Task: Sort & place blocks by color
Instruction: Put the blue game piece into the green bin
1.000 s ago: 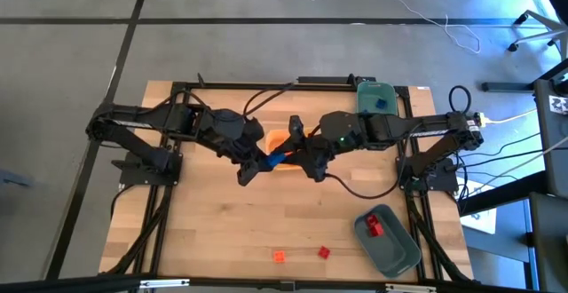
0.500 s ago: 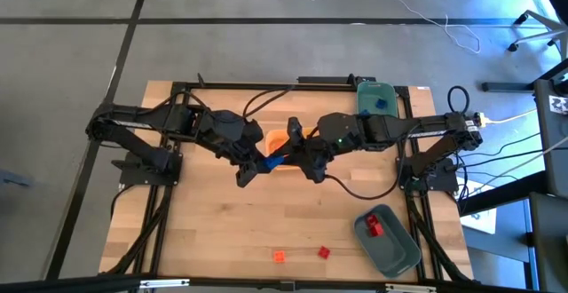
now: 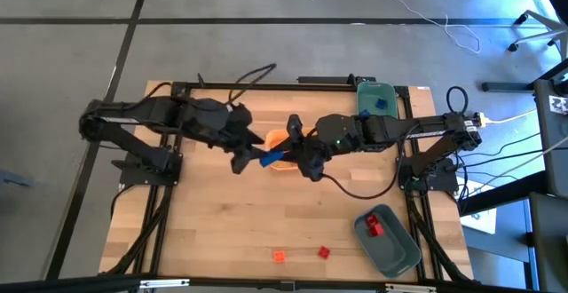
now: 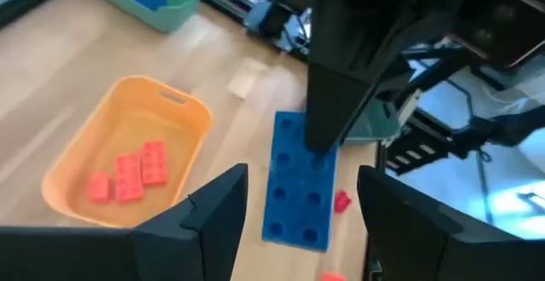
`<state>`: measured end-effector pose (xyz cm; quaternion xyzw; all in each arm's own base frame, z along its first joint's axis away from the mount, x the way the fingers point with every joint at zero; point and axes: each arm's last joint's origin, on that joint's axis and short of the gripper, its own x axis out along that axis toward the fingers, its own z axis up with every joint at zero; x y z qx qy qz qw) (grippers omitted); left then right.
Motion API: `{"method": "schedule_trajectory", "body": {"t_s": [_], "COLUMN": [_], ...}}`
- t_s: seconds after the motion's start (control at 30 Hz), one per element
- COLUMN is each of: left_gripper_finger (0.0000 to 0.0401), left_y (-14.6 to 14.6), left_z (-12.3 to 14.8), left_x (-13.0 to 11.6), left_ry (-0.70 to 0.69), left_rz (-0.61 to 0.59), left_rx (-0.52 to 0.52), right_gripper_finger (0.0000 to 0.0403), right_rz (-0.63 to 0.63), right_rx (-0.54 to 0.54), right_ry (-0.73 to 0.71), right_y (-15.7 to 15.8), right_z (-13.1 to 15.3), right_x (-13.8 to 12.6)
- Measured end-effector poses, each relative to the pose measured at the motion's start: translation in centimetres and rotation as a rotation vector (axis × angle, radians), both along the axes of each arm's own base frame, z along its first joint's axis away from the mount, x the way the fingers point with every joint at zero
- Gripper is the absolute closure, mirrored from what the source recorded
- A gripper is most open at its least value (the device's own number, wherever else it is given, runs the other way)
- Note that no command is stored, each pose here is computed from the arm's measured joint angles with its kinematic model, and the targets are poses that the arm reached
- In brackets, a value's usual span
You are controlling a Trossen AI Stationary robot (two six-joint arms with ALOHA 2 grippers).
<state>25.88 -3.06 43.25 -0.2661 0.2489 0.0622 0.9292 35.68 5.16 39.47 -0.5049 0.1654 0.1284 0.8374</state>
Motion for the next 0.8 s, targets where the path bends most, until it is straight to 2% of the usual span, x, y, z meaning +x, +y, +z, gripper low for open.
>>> {"method": "schedule_trajectory", "body": {"t_s": [0.1, 0.13, 0.27, 0.33, 0.4, 0.57, 0.67, 0.8], "left_gripper_finger": [0.0187, 0.0186, 0.0188, 0.0187, 0.0185, 0.0185, 0.0188, 0.0189], "left_y": [0.5, 0.6, 1.3, 1.6, 1.8, 2.2, 2.6, 3.4], "left_z": [0.3, 0.8, 1.3, 1.6, 1.1, 0.9, 0.7, 0.6], "left_x": [-1.7, -1.9, -4.0, -4.7, -5.3, -5.7, -5.5, -5.3], "left_ry": [0.022, -0.008, 0.0, -0.008, 0.056, 0.112, 0.147, 0.161], "left_rz": [0.055, 0.082, 0.208, 0.261, 0.296, 0.395, 0.366, 0.319], "left_rx": [0.037, 0.053, 0.151, 0.182, 0.244, 0.382, 0.444, 0.405], "right_gripper_finger": [0.0297, 0.0297, 0.0297, 0.0297, 0.0297, 0.0297, 0.0297, 0.0297], "right_rz": [-0.07, -0.106, -0.305, -0.412, -0.533, -0.901, -1.111, -1.346], "right_rx": [-0.027, -0.042, -0.032, 0.013, 0.077, 0.213, 0.32, 0.452], "right_ry": [0.005, 0.014, 0.053, 0.082, 0.089, 0.077, 0.043, 0.04], "right_y": [-0.3, -0.5, -2.0, -3.0, -4.1, -7.2, -9.4, -12.6], "right_z": [0.0, -0.1, -0.5, -0.7, -0.8, -1.3, -1.6, -2.3], "right_x": [-0.1, -0.2, -0.3, -0.7, -1.1, -2.4, -3.4, -5.0]}}
